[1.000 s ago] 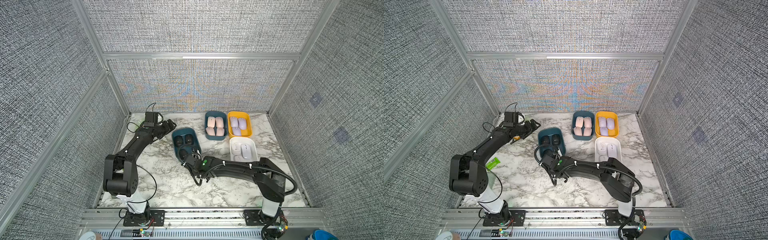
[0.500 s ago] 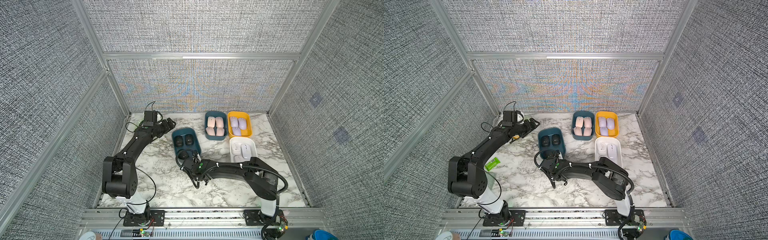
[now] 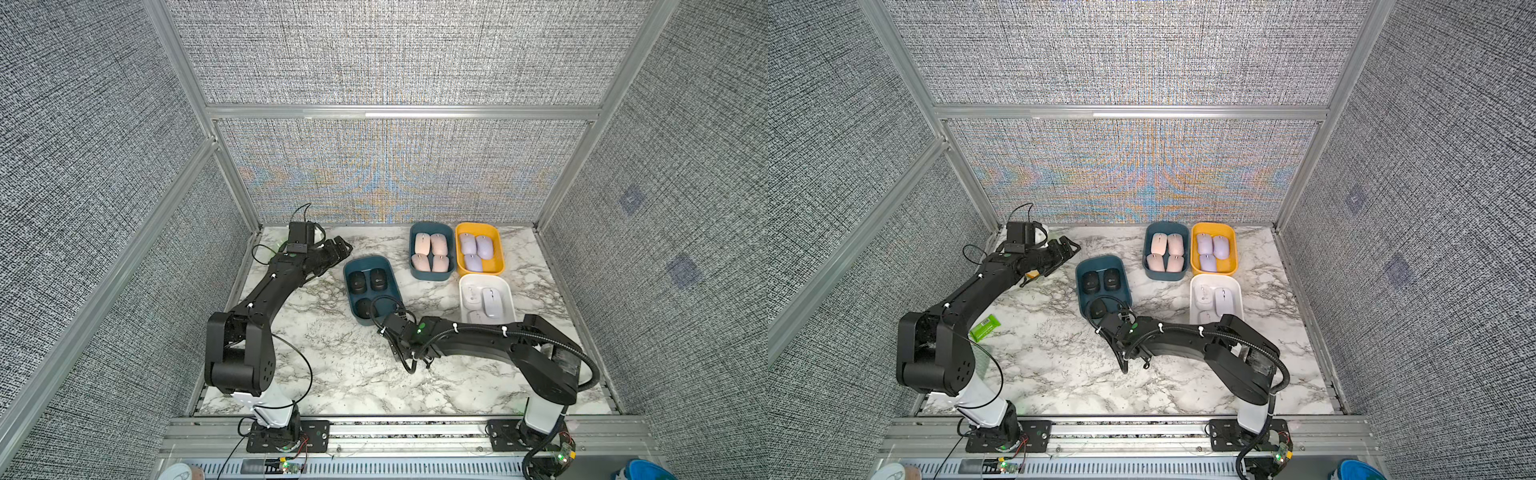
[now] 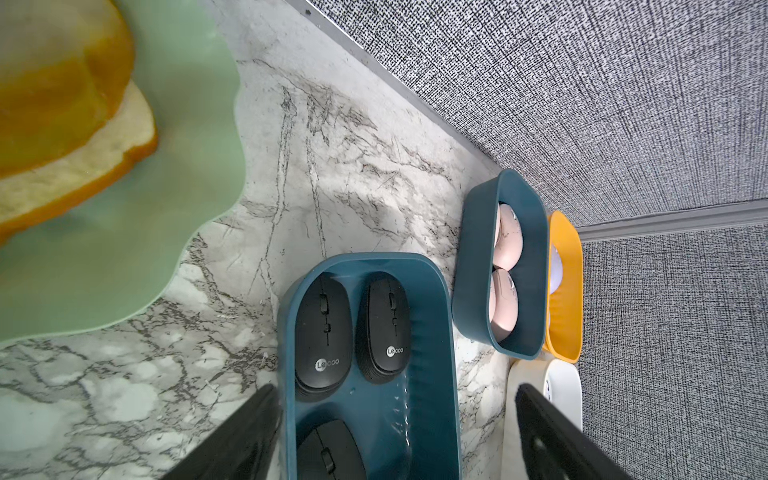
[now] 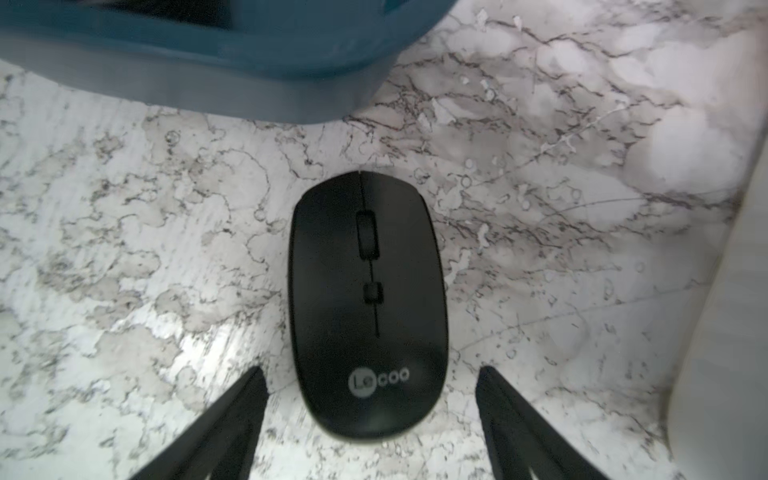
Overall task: Place the mice by color into the storage box
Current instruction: Pick up the mouse from the center of the board, then place the mouse in the storage box.
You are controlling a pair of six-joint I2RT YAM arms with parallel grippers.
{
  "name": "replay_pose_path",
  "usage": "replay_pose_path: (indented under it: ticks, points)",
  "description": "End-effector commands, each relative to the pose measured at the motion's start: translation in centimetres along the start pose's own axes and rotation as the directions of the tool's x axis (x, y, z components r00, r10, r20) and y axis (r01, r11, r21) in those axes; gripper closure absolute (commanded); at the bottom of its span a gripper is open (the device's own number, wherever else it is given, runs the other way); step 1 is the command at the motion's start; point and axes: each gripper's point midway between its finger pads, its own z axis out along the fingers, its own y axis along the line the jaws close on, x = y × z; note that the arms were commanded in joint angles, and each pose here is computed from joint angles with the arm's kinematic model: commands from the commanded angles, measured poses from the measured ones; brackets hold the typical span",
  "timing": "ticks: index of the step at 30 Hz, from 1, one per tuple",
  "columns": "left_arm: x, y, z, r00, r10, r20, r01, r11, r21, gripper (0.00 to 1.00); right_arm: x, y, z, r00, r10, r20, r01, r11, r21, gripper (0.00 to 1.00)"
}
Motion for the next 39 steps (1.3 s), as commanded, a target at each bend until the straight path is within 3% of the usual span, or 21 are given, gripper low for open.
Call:
replay_pose_path:
  ticks: [1,8,14,20,25,34,39]
  points:
    - [0.3,-0.1,0.3,1.0,0.001,-0.014,-0.001,1.0,0.011,0.1,-0.1,1.0,0.9,0.998,-0.054,-0.025,0.053,0.997,-0.061,0.23]
    - [0.5,-0.2,0.5,1.0,0.0,-0.024,0.001,1.0,0.018,0.1,-0.7,0.5,1.2,1.0,-0.026,-0.018,0.025,0.999,-0.022,0.37]
    - [0.4,-0.4,0.3,1.0,0.002,-0.018,-0.002,1.0,0.018,0.1,-1.2,-0.6,-0.8,0.999,0.016,0.03,-0.017,1.0,0.012,0.51]
    - [-0.4,-0.4,-0.6,1.0,0.019,0.016,-0.019,1.0,-0.009,0.1,-2.1,-2.5,-5.4,0.995,0.045,0.085,-0.048,0.998,0.032,0.52]
    - [-1.3,-0.9,-1.8,0.998,0.042,0.053,-0.041,0.999,-0.017,0.1,-5.9,-2.7,-8.1,0.992,0.039,0.119,-0.041,0.999,0.018,0.52]
    - [-2.6,-0.7,-3.4,0.989,0.077,0.124,-0.068,0.995,-0.075,0.1,-12.7,0.4,-5.1,0.996,0.054,0.073,-0.049,0.996,-0.069,0.51]
    - [-2.3,-0.5,-3.0,0.992,0.067,0.108,-0.06,0.996,-0.065,0.1,-14.2,1.9,-2.1,0.997,0.062,0.054,-0.057,0.995,-0.08,0.51]
